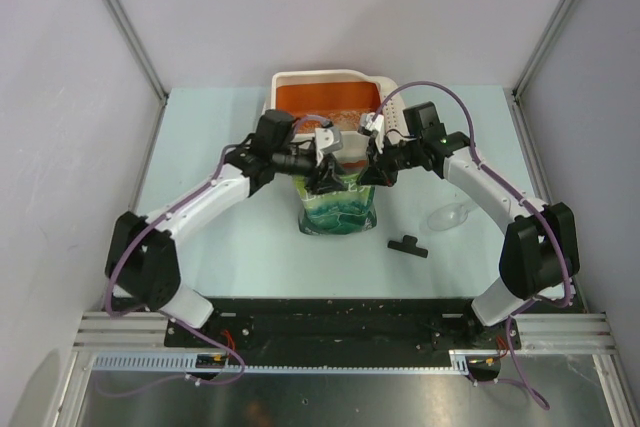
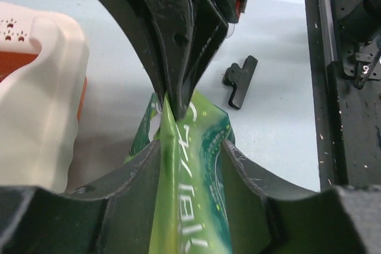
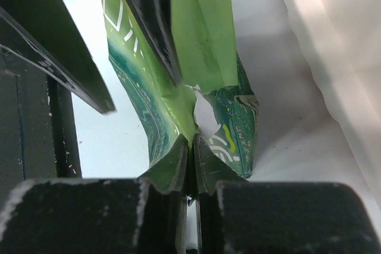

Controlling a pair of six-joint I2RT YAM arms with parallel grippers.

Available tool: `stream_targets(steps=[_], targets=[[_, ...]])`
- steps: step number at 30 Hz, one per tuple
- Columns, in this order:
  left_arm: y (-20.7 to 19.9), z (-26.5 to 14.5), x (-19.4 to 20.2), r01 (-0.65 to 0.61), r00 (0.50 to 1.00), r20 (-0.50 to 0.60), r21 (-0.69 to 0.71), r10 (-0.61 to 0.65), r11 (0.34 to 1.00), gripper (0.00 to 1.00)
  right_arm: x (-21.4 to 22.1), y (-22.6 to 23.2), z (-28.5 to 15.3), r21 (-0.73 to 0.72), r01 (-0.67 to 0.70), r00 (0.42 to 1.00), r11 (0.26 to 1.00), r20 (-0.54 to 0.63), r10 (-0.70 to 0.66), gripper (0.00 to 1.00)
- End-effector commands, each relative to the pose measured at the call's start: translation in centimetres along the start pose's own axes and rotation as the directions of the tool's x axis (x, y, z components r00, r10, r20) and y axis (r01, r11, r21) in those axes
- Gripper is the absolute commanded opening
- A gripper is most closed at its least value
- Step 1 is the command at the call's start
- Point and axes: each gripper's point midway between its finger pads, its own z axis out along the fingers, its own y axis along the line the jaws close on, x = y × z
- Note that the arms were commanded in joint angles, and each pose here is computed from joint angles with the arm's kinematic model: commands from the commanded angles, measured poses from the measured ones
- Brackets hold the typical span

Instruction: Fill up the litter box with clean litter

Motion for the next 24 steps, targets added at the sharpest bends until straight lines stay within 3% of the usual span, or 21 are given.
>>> stream_targets(steps=[1, 4, 8, 12, 13, 14, 16, 17, 21, 24], targets=[[1.1, 2.2, -2.1, -0.033, 0.999, 0.037, 0.003, 0.033, 0.999, 0.47, -1.9, -0.9, -0.7, 0.027, 0.010, 0.998, 1.000, 0.062, -0.012, 0.00], [1.4, 3.0, -1.7, -0.020, 0.999, 0.029, 0.005, 0.020, 1.000, 0.43, -2.0, -0.8, -0.8, 0.026, 0.010, 0.998, 1.000, 0.065, -0.011, 0.00], [1.7, 3.4, -1.1, -0.009, 1.000, 0.015, -0.008, 0.009, 1.000, 0.22, -1.7, -0.8, -0.9, 0.023, -0.002, 0.998, 1.000, 0.058, 0.001, 0.00], [2.1, 3.5, -0.3, -0.003, 1.000, 0.000, -0.028, 0.003, 1.000, 0.08, -1.7, -0.8, -1.2, 0.030, 0.002, 0.998, 1.000, 0.055, -0.003, 0.01], [2.1, 3.5, -0.2, -0.003, 1.000, 0.000, -0.028, 0.003, 1.000, 0.05, -1.8, -0.8, -1.5, 0.038, 0.009, 0.998, 0.999, 0.054, -0.011, 0.05], [2.1, 3.5, -0.2, 0.000, 1.000, 0.001, -0.032, 0.000, 0.999, 0.01, -1.7, -1.0, -2.3, 0.053, 0.001, 0.999, 0.999, 0.047, -0.004, 0.17], [2.1, 3.5, -0.3, 0.005, 1.000, 0.004, -0.031, -0.005, 0.999, 0.00, -1.9, -1.1, -3.8, 0.062, 0.010, 0.999, 0.998, 0.040, -0.012, 0.28], [2.1, 3.5, -0.4, 0.016, 1.000, 0.007, -0.032, -0.016, 0.999, 0.00, -1.6, -1.4, -5.3, 0.074, -0.039, 0.999, 0.996, 0.026, 0.037, 0.39], [2.2, 3.8, -0.7, 0.031, 0.999, 0.014, -0.025, -0.031, 0.999, 0.00, 1.0, -1.1, -8.8, 0.084, -0.127, 0.991, 0.988, -0.034, 0.131, 0.48], [2.3, 4.0, -0.5, 0.046, 0.999, 0.011, -0.022, -0.046, 0.999, 0.00, 4.8, 0.2, -10.3, 0.076, -0.099, 0.982, 0.992, -0.152, 0.110, 0.50]])
